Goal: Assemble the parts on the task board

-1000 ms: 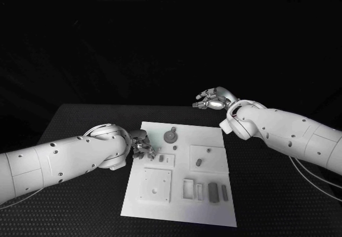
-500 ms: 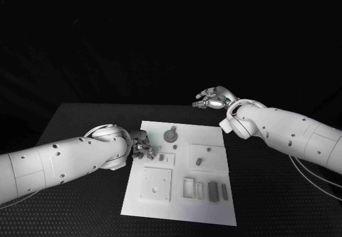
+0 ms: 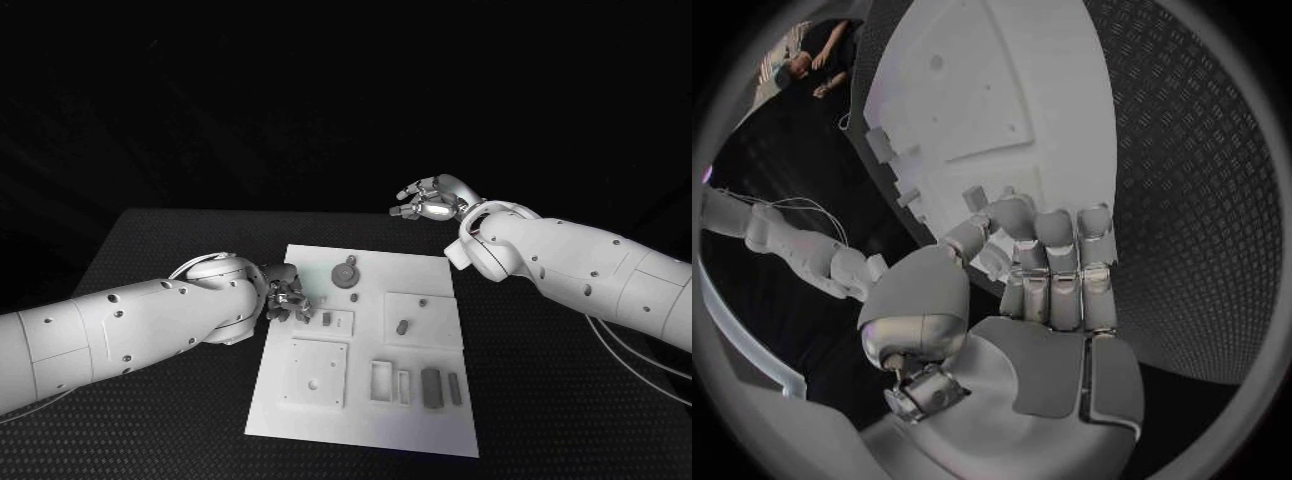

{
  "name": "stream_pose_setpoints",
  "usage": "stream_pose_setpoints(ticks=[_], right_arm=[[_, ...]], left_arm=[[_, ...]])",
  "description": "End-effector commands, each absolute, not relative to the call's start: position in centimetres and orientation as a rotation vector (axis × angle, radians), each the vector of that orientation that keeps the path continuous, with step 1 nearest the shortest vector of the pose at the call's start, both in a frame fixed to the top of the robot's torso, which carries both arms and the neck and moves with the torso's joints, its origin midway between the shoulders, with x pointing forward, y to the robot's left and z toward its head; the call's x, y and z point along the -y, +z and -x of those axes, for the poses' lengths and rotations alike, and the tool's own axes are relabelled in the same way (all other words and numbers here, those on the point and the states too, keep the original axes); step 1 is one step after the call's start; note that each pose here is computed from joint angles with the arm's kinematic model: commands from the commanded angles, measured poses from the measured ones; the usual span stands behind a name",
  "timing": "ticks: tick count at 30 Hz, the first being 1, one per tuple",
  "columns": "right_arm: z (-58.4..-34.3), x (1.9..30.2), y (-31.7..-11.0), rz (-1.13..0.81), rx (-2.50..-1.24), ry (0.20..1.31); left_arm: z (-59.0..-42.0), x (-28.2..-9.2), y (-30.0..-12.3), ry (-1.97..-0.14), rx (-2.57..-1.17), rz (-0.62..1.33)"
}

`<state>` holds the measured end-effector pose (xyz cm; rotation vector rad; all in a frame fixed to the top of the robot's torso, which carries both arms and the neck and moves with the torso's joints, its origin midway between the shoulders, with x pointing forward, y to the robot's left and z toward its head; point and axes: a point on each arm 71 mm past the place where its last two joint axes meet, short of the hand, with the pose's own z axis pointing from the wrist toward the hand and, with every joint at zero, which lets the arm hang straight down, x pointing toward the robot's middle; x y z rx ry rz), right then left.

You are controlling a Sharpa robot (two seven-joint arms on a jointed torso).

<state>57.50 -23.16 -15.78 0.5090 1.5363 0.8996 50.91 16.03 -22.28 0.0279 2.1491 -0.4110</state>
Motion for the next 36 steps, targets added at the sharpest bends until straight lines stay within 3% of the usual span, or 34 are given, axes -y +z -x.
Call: stream_pose_setpoints(ticks=[1, 36], right_arm=[[-57.44, 23.05, -15.84, -0.498, -1.545, 0.909], [-57.37, 23.21, -16.18, -0.502, -1.55, 0.907]], left_arm=[[-50.86, -15.86, -22.29, -0.409, -2.132, -0.039], [-50.01, -15.7, -23.14, -0.388, -2.141, -0.086]])
